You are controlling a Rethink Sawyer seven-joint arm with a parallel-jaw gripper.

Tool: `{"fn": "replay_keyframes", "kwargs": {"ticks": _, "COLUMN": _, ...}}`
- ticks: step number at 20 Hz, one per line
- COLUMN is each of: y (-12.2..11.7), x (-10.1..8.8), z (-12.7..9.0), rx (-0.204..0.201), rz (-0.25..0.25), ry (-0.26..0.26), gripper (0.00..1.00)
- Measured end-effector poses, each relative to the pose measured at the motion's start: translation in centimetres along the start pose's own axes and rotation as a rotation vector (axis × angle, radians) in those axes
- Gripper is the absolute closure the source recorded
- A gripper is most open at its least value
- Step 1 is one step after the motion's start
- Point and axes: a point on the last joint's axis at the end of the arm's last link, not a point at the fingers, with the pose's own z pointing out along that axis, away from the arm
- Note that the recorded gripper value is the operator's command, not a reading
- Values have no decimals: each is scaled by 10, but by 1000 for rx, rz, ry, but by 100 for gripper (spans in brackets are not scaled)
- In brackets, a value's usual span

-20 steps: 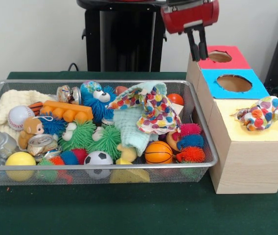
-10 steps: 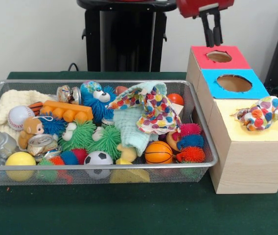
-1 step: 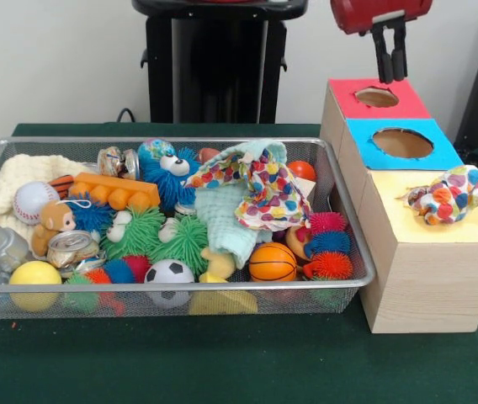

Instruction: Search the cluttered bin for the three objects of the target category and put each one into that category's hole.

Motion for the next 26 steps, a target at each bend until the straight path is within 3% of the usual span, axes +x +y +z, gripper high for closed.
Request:
{"fn": "replay_keyframes", "kwargs": {"ticks": 6, "y": -14, "x": -2, "z": 9, "rx": 57, "rz": -41, "ry": -6, "gripper": 100}}
{"fn": "replay_keyframes", "kwargs": {"ticks": 7, "y": -28, "x": -2, "z": 15, "rx": 93, "rz": -65, "ry": -8, "gripper": 0}}
{"fn": "replay_keyframes", "kwargs": {"ticks": 12, "y": -43, "x": -4, "z": 20, "rx": 127, "rz": -88, "ry": -10, "gripper": 0}}
{"fn": "replay_keyframes", "kwargs": {"ticks": 19, "y": -84, "x": -11, "z": 27, "rx": 213, "rz": -121, "ry": -20, "gripper": 0}}
{"fn": "replay_keyframes", "kwargs": {"ticks": 26, "y": -97, "x": -9, "z": 24, "rx": 279, "rz": -162, "ry": -1, "gripper": 0}}
